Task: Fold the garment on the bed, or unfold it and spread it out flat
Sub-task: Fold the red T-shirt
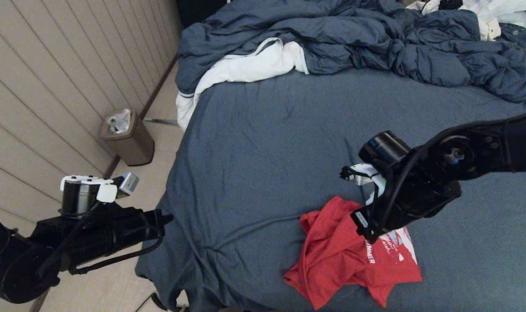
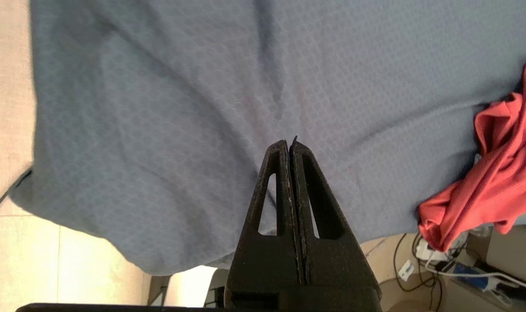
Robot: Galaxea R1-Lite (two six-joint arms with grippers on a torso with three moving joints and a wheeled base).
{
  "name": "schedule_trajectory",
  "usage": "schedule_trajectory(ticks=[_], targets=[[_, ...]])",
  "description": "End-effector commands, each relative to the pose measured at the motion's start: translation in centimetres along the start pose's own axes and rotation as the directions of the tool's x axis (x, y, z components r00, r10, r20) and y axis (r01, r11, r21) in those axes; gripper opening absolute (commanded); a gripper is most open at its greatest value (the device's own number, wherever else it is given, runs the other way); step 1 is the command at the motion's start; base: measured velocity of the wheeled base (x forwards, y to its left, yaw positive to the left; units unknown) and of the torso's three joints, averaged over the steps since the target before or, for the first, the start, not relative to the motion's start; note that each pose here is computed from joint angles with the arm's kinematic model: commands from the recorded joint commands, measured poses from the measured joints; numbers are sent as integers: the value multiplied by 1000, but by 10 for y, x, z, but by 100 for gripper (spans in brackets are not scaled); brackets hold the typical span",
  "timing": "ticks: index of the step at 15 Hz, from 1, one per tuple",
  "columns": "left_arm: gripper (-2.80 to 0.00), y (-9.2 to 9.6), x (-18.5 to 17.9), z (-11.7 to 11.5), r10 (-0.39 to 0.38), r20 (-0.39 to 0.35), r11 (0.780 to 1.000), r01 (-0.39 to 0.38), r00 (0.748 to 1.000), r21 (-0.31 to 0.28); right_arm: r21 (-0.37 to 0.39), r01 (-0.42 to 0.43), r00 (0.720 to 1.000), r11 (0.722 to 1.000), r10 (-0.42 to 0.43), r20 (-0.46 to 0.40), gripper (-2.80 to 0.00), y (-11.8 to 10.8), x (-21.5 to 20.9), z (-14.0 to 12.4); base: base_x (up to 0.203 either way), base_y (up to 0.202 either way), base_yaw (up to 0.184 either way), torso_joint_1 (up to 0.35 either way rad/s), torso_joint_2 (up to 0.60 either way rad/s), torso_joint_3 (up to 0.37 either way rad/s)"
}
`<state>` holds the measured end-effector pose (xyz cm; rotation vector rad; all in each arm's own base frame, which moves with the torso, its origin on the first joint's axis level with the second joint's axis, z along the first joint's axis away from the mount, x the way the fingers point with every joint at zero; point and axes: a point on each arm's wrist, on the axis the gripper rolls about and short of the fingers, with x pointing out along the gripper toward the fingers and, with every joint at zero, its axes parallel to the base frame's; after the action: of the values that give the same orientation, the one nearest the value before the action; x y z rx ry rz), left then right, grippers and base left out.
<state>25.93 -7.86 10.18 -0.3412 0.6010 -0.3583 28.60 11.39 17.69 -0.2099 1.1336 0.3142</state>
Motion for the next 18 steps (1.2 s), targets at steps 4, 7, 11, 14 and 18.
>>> schedule_trajectory(ticks=[4,7,11,14,18], targets=[[-280,1,6,-4,3,-18,1000,-3,1000,-2,58,35,998,998,-38,44,-280,-22,39,-33,0,0,0,0,0,0],[-280,1,11,-8,6,-41,1000,-6,999,-3,11,50,997,999,-50,56,-280,-29,55,-51,0,0,0,0,0,0],[-280,1,10,-7,3,-35,1000,-3,999,-2,1,49,996,999,-49,73,-280,-29,71,-40,0,0,0,0,0,0],[-280,0,9,-7,0,-35,1000,0,999,-1,-13,41,993,999,-39,108,-280,-22,81,-24,0,0,0,0,0,0],[-280,-1,8,-6,-3,-29,1000,3,1000,0,4,81,985,997,-81,155,-280,-14,92,3,0,0,0,0,0,0]])
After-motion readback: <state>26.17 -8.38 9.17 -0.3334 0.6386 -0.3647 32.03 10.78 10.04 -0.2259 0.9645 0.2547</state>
